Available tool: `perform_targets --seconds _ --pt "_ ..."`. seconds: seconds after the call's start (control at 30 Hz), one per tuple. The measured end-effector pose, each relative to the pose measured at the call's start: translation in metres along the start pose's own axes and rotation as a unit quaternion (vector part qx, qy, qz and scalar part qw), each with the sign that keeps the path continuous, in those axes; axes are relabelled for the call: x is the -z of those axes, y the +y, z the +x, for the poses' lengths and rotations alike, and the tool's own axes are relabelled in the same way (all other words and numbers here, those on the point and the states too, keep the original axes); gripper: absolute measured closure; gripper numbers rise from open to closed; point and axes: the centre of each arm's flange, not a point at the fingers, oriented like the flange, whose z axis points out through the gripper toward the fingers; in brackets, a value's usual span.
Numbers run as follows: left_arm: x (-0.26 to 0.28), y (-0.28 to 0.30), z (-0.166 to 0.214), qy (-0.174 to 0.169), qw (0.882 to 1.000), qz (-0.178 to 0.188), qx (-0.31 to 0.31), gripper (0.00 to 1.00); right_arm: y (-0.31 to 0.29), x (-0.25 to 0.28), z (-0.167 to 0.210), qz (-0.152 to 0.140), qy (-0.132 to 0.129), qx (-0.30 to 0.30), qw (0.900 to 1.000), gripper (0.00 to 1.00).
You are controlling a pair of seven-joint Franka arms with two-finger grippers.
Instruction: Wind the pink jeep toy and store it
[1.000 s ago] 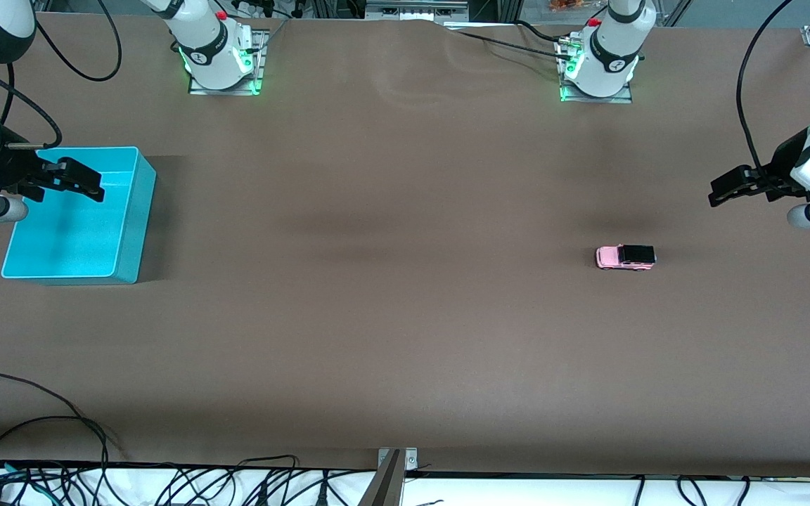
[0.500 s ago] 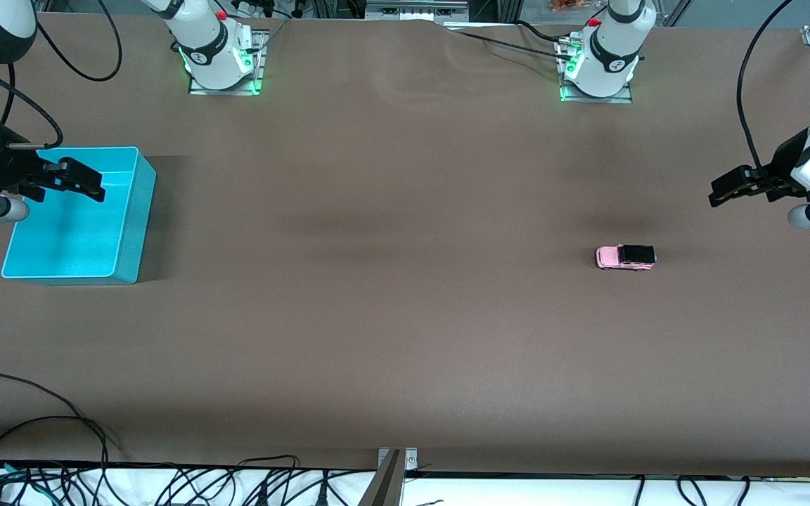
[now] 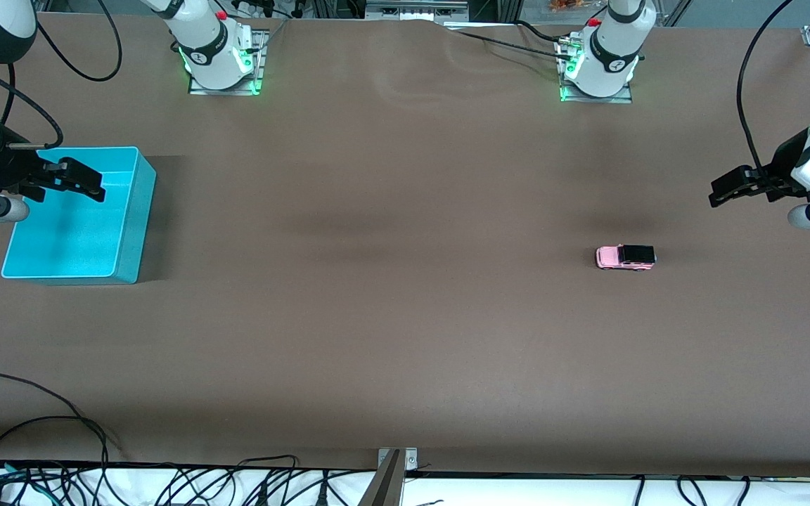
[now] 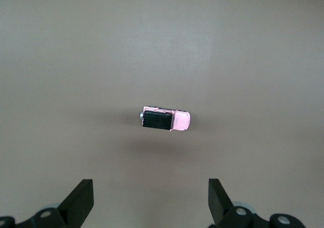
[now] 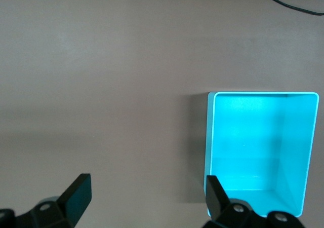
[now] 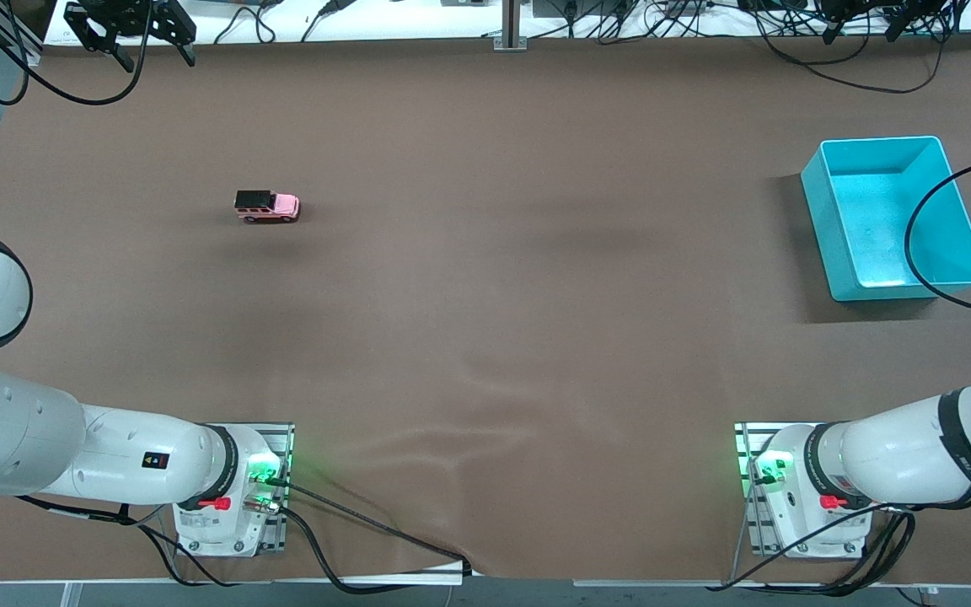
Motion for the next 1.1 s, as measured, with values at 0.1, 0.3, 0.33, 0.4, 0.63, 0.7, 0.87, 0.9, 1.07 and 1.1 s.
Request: perform_targets --seconds 0.1,0.3,0.33,0.4,0.63,0.7,0.87,0.9,1.07,1.1 --pt "0.0002 0.0000 0.0002 0.001 1.000 0.000 0.000 0.00 0.0000 0.0000 0.0000 0.000 0.000 0.000 1.000 0.00" --pt "0.0007 0.0001 0.0009 0.004 1.000 0.000 0.000 0.00 0.0000 0.0000 0.0000 0.000 0.000 0.000 1.000 0.00" --pt "0.0008 0.0001 0.0009 0.004 1.000 0.000 0.000 0.00 0.0000 0.0000 0.0000 0.000 0.000 0.000 1.000 0.00" --pt "0.0008 0.0001 0.0010 0.005 1.000 0.000 0.000 0.00 0.0000 0.0000 0.0000 0.000 0.000 0.000 1.000 0.00" --pt "0.0011 0.0003 0.0012 0.006 1.000 -0.001 0.000 0.00 0.0000 0.0000 0.0000 0.000 0.000 0.000 1.000 0.00" --pt "0.0011 0.0007 0.0012 0.006 1.000 -0.001 0.000 0.00 0.0000 0.0000 0.0000 0.000 0.000 0.000 1.000 0.00" --pt "0.0012 0.0012 0.0012 0.006 1.000 -0.001 -0.001 0.00 0.0000 -0.0001 -0.0001 0.000 -0.001 0.000 1.000 0.00" --pt "0.0012 0.0011 0.0013 0.006 1.000 -0.001 -0.001 0.00 0.0000 -0.0002 -0.0002 0.000 -0.001 0.000 1.000 0.00" --pt "0.0018 0.0012 0.0013 0.007 1.000 -0.001 -0.001 0.00 0.0000 -0.0009 -0.0010 0.000 -0.005 0.000 1.000 0.00" --pt "0.0019 0.0012 0.0013 0.007 1.000 -0.001 -0.001 0.00 0.0000 -0.0009 -0.0010 0.000 -0.005 0.000 1.000 0.00"
